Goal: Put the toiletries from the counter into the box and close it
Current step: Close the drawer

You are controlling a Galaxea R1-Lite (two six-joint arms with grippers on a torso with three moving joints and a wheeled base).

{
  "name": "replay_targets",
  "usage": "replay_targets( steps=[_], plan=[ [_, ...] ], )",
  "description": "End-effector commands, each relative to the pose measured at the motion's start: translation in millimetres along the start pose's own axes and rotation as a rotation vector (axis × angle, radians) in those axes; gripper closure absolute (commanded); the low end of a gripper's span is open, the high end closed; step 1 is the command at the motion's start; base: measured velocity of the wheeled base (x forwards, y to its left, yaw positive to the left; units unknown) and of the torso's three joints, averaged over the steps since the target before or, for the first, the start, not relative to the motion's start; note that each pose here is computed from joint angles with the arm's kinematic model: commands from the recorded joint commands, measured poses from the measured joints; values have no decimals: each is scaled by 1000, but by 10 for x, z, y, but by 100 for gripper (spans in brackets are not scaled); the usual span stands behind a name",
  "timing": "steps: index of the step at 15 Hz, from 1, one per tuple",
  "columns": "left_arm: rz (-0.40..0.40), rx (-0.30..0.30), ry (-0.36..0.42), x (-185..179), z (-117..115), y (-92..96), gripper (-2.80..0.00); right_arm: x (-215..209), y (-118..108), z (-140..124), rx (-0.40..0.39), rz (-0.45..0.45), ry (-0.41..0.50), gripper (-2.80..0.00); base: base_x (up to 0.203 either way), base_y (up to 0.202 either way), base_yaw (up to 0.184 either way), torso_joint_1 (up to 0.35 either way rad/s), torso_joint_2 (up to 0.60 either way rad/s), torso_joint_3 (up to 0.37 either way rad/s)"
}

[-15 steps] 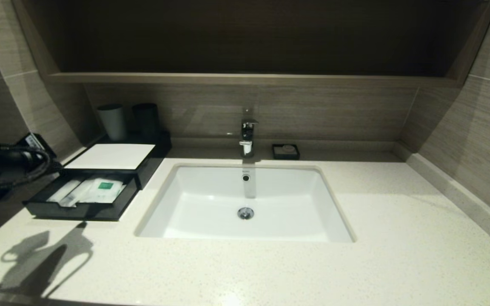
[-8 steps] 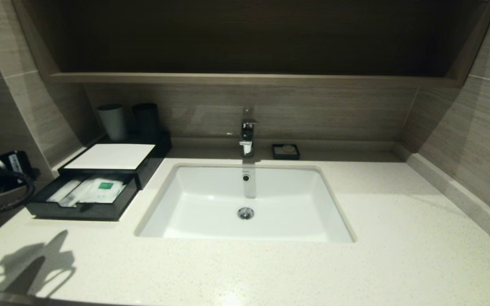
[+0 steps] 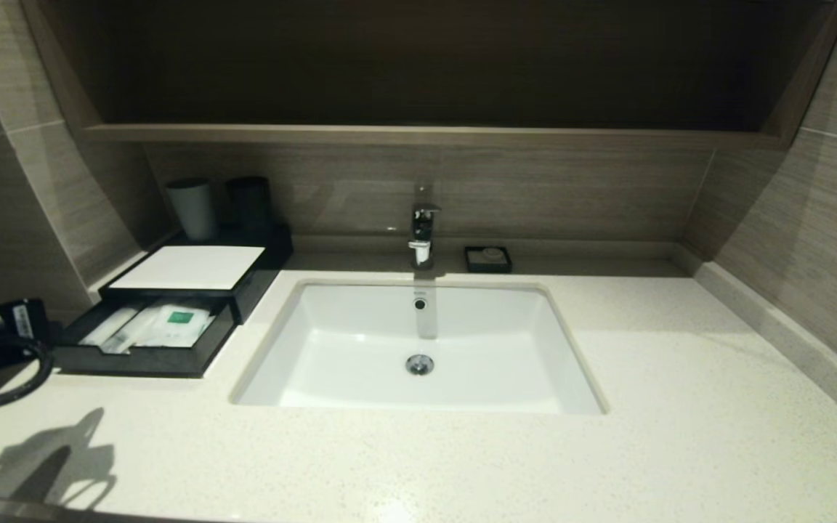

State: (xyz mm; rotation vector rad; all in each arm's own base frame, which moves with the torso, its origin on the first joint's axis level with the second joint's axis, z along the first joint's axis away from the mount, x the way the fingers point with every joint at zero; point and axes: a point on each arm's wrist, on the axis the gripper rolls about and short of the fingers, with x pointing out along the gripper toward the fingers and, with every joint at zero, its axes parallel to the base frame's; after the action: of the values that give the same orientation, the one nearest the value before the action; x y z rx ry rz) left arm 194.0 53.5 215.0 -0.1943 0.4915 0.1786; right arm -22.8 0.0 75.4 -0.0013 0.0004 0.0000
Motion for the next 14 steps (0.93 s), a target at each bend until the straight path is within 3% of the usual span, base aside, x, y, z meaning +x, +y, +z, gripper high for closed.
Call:
replay_targets(
  steps=[1, 5, 14],
  plan=[
    [1, 26, 16, 22, -56, 14, 0, -1, 0, 0, 0, 0, -2, 0, 0, 0, 0, 0, 0, 0],
    [-62, 27, 18, 29, -53, 10, 0, -1, 0, -1, 0, 0, -1, 0, 0, 0, 0, 0, 0, 0],
    [-71, 28, 126, 437, -77, 34, 0, -1, 0, -1, 0, 0, 0, 0, 0, 0, 0, 0, 0, 0]
  ],
)
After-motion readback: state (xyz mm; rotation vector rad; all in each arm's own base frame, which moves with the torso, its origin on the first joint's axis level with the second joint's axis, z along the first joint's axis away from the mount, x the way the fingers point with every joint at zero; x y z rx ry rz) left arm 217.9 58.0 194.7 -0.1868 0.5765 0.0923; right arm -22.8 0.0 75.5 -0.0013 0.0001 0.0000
